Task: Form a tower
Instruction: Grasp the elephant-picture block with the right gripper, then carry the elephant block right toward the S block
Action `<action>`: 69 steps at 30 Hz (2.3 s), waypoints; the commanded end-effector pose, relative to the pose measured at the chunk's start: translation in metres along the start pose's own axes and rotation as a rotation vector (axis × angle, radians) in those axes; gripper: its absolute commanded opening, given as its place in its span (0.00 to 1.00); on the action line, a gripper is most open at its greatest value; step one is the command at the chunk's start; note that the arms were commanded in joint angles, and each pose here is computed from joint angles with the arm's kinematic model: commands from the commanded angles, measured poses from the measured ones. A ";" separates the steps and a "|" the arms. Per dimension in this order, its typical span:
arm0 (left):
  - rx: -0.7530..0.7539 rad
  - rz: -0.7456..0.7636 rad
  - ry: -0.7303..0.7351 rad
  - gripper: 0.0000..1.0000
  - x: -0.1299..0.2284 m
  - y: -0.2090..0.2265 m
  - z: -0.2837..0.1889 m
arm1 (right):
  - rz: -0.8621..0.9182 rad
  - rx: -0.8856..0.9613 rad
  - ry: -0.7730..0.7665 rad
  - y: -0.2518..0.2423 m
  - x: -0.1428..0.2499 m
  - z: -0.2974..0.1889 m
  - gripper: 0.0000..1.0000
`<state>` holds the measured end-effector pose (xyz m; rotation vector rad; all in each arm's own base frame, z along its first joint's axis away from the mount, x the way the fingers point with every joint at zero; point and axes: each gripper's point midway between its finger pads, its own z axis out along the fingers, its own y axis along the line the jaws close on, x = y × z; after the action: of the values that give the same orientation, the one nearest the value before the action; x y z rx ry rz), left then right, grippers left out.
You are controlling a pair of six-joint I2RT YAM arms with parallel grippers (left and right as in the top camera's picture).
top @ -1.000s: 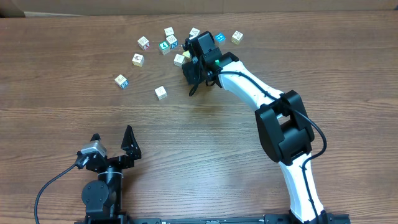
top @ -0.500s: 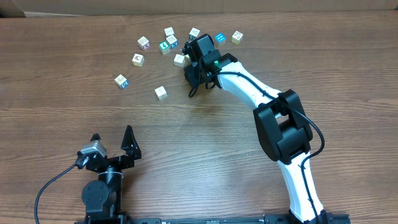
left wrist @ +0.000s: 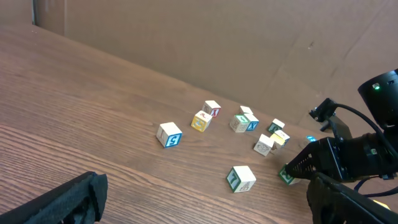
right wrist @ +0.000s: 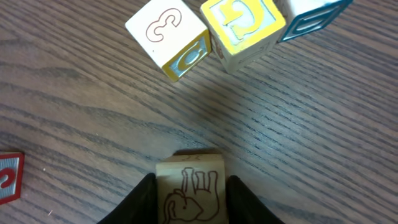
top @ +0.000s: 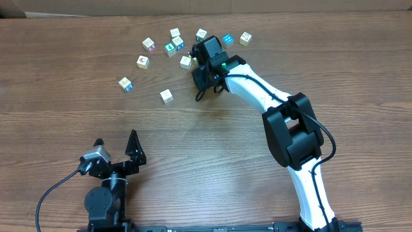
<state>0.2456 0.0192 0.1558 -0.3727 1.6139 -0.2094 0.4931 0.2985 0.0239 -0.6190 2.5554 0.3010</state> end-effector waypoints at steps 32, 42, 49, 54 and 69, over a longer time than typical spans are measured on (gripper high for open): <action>0.010 -0.006 -0.004 1.00 0.000 -0.002 0.000 | 0.426 0.191 0.140 -0.101 0.030 -0.139 0.22; 0.010 -0.006 -0.004 0.99 0.000 -0.002 0.000 | 0.499 0.264 0.197 -0.115 0.067 -0.116 0.23; 0.010 -0.006 -0.004 0.99 0.000 -0.002 0.000 | 0.554 0.311 0.150 -0.127 0.077 -0.098 0.23; 0.010 -0.006 -0.004 1.00 0.000 -0.002 0.000 | 0.546 0.318 0.124 -0.130 0.073 -0.095 0.23; 0.010 -0.006 -0.004 1.00 0.000 -0.002 0.000 | 0.514 0.369 0.122 -0.139 0.079 -0.093 0.24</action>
<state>0.2456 0.0192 0.1558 -0.3730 1.6138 -0.2097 0.4631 0.1273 0.0581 0.1597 2.7492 -0.0086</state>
